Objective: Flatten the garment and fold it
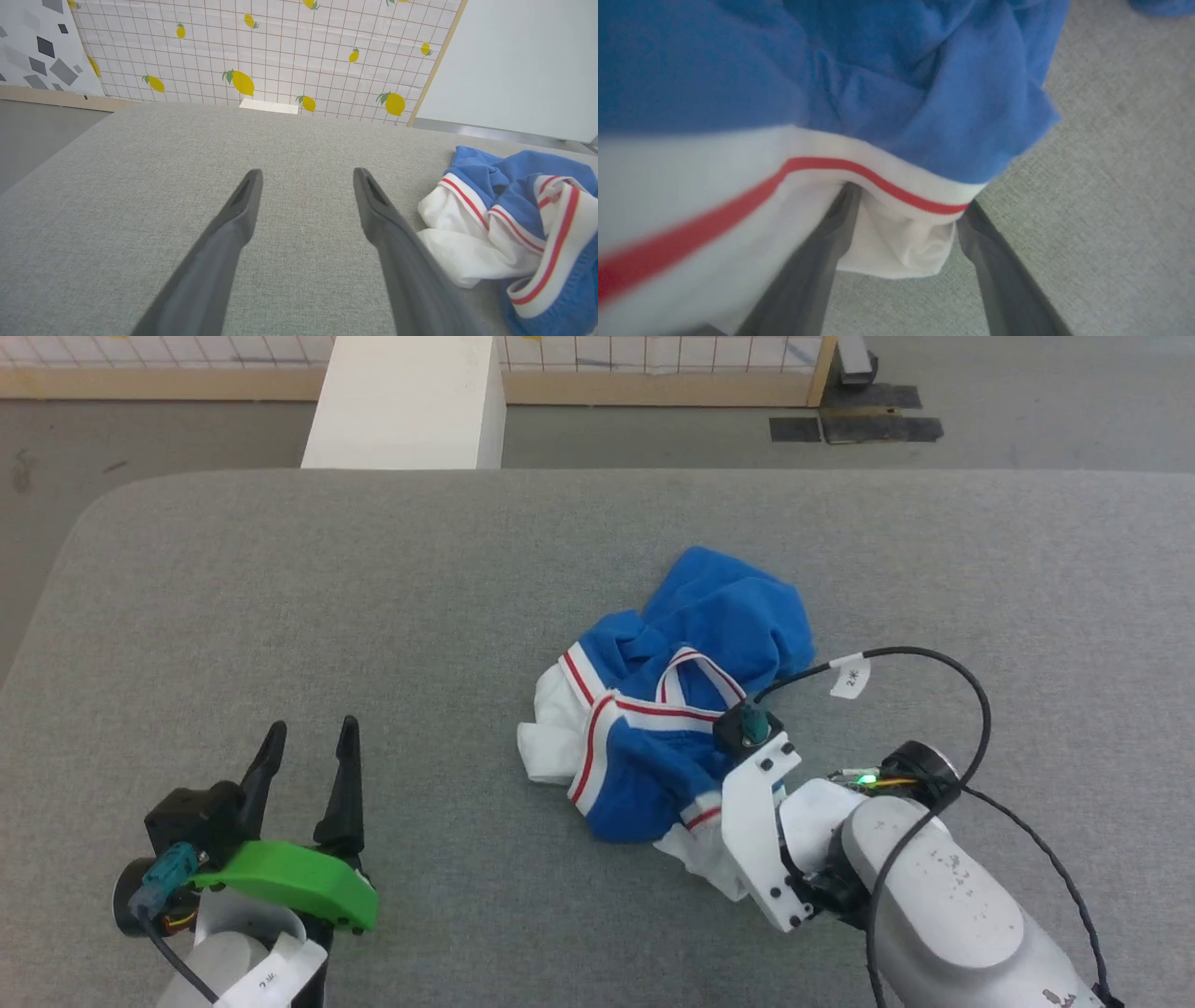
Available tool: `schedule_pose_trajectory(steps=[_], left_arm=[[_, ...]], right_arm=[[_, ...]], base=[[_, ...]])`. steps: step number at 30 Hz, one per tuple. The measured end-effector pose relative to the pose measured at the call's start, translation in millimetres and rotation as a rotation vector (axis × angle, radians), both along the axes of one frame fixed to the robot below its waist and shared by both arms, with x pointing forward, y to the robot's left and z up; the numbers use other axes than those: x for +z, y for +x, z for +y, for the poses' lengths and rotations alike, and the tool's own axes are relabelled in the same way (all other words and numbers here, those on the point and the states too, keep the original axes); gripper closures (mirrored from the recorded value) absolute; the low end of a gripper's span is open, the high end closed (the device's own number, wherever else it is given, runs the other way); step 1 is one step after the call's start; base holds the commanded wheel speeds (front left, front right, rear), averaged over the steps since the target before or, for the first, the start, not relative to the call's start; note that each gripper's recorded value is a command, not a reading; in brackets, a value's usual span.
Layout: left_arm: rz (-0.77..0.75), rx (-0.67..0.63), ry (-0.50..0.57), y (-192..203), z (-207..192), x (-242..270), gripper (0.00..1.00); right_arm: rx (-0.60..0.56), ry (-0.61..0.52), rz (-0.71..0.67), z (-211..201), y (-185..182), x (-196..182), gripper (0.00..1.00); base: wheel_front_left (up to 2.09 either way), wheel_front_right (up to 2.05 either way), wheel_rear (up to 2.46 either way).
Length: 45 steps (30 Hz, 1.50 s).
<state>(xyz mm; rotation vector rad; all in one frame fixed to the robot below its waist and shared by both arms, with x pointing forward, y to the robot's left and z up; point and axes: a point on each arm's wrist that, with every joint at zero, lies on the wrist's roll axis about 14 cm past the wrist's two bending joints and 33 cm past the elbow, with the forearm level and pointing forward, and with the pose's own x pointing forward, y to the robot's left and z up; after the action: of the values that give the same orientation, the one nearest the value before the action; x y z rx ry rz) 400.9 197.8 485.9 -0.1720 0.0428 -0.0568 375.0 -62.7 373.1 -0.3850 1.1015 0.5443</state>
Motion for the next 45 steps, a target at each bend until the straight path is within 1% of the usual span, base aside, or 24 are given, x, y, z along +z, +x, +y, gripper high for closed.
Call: schedule_pose_trajectory(steps=[3,4,5,10,15,19,22,25,27,29,32,35,36,37,39,41,42,44,45], left_arm=[[0.004,0.007,0.001,2.4,2.6,-1.5,0.00],[0.006,0.009,0.002,2.8,3.1,-2.3,0.00],[0.009,0.011,0.002,2.9,3.8,-3.3,0.00],[0.009,0.011,0.002,3.4,3.8,-3.6,0.00],[-0.007,0.000,0.000,4.2,-0.1,2.1,0.00],[-0.024,-0.009,-0.001,4.1,-3.6,8.4,0.00],[-0.036,-0.017,-0.004,4.6,-6.9,12.4,0.00],[-0.038,-0.019,-0.007,4.0,-7.8,13.5,0.00],[-0.035,-0.020,-0.008,3.5,-8.1,12.5,0.00],[-0.030,-0.019,-0.012,3.4,-8.3,10.9,0.00],[-0.019,-0.014,-0.028,2.8,-7.6,8.2,0.00],[-0.013,-0.013,-0.030,2.4,-7.3,6.0,0.00],[-0.011,-0.013,-0.031,2.4,-7.3,5.6,0.00],[-0.010,-0.012,-0.033,2.2,-7.3,5.3,0.00],[-0.011,-0.014,-0.034,2.0,-7.7,5.8,0.00],[-0.013,-0.017,-0.034,1.5,-8.9,6.8,0.00],[-0.015,-0.020,-0.035,0.7,-9.8,7.6,0.00],[-0.016,-0.024,-0.035,-1.1,-11.5,8.4,0.00],[-0.017,-0.026,-0.035,-2.1,-12.1,8.9,0.00]], right_arm=[[0.026,0.000,0.019,5.0,-0.1,-4.2,0.00],[0.030,0.007,0.026,7.1,0.2,-4.8,0.61],[0.031,0.015,0.030,8.7,0.5,-5.3,1.00],[0.028,0.064,0.023,15.0,1.1,-2.4,1.00],[-0.064,0.136,-0.064,0.2,19.5,14.2,1.00],[-0.194,0.180,-0.173,-34.3,43.8,38.5,1.00],[-0.298,0.155,-0.238,-75.9,57.7,51.6,1.00],[-0.405,0.109,-0.272,-120.6,64.2,57.1,1.00],[-0.474,0.093,-0.270,-143.0,63.2,54.8,1.00],[-0.537,0.073,-0.241,-161.3,54.8,43.3,1.00],[-0.603,0.036,-0.162,-178.1,34.1,19.2,1.00],[-0.650,0.028,-0.121,-183.3,20.3,4.0,1.00],[-0.662,0.041,-0.133,-182.1,21.3,4.0,0.67],[-0.662,0.047,-0.147,-180.3,22.8,5.0,0.00],[-0.676,0.085,-0.188,-175.2,27.7,10.3,0.00],[-0.680,0.123,-0.260,-172.0,36.7,22.8,0.00],[-0.687,0.151,-0.309,-170.8,42.3,32.1,0.00],[-0.731,0.248,-0.421,-170.2,54.5,55.3,0.00],[-0.731,0.268,-0.486,-171.4,59.9,68.6,0.00]], base=[[0.00,0.00,0.00],[0.00,0.00,0.00],[0.00,0.00,0.00],[0.00,0.00,0.00],[0.00,0.00,0.00],[0.00,0.00,0.00],[0.00,0.00,0.00],[0.00,0.00,0.00],[0.00,0.00,0.00],[0.00,0.00,0.00],[0.00,0.00,0.00],[0.00,0.00,0.00],[0.00,0.00,0.00],[0.00,0.00,0.00],[0.00,0.00,0.00],[0.00,0.00,0.00],[0.00,0.00,0.00],[0.00,0.00,0.00],[0.00,0.00,0.00]])
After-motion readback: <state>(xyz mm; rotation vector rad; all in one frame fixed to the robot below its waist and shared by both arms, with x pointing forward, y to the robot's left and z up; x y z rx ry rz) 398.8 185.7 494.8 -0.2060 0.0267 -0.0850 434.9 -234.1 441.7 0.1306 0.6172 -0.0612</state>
